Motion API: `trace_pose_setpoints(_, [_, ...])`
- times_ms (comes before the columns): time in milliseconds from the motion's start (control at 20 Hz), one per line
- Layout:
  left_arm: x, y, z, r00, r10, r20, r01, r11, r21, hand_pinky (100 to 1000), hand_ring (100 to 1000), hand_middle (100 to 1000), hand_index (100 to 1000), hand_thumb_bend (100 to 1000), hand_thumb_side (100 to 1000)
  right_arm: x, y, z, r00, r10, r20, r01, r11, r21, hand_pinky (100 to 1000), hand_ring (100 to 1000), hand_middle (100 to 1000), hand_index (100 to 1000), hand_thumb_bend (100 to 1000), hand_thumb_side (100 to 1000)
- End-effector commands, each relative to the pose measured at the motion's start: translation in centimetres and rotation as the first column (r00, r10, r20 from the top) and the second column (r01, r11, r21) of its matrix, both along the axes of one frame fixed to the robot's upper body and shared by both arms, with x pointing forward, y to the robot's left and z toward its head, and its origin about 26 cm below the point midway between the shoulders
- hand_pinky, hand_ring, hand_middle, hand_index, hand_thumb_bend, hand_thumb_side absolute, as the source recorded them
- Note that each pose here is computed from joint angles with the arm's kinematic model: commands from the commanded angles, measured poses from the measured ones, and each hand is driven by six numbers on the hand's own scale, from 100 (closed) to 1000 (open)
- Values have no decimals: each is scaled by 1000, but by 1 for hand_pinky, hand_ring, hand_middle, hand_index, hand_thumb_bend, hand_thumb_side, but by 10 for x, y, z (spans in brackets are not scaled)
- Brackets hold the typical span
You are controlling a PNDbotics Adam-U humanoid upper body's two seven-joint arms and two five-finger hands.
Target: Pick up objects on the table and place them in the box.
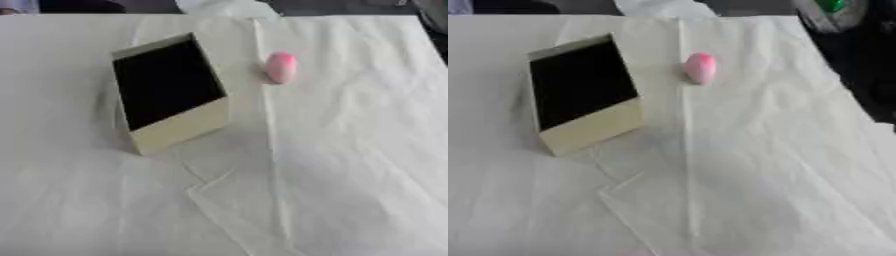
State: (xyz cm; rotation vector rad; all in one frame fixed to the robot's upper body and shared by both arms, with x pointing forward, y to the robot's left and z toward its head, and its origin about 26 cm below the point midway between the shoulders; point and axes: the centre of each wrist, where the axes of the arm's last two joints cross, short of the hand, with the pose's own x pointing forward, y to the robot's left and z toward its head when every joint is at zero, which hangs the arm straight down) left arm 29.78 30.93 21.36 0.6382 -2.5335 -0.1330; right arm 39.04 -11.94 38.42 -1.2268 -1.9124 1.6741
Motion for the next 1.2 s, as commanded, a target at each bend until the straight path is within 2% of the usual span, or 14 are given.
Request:
trace_pose_setpoints(50, [-2, -2, 11, 999, -23, 31, 22, 999, 28, 702, 783, 787, 791, 100, 750, 11, 4, 6, 998, -44, -40, 45, 999, 22, 969, 975, 889, 938, 100, 1000])
trace_pose_setpoints(300, [-1, -4, 12, 999, -40, 28, 39, 999, 28, 702, 783, 788, 791, 100, 750, 33, 15, -7, 985, -60, -159, 64, 998, 18, 968, 981, 889, 956, 100, 1000])
trace_pose_setpoints(600, [-2, -2, 11, 999, -30, 24, 29, 999, 27, 702, 782, 787, 791, 100, 750, 52, 42, -19, 962, -61, -265, 40, 996, -84, 975, 992, 898, 975, 100, 1000])
trace_pose_setpoints(850, [-2, -2, 11, 999, -35, 22, 34, 999, 28, 702, 782, 788, 789, 100, 749, 70, 44, -30, 925, -83, -371, 14, 983, -185, 984, 1000, 918, 983, 100, 999])
trace_pose_setpoints(1200, [-2, -1, 10, 999, -33, 19, 32, 999, 28, 702, 782, 787, 789, 100, 749, 93, 34, -50, 856, -156, -494, -20, 943, -332, 1000, 1000, 952, 1000, 100, 903])
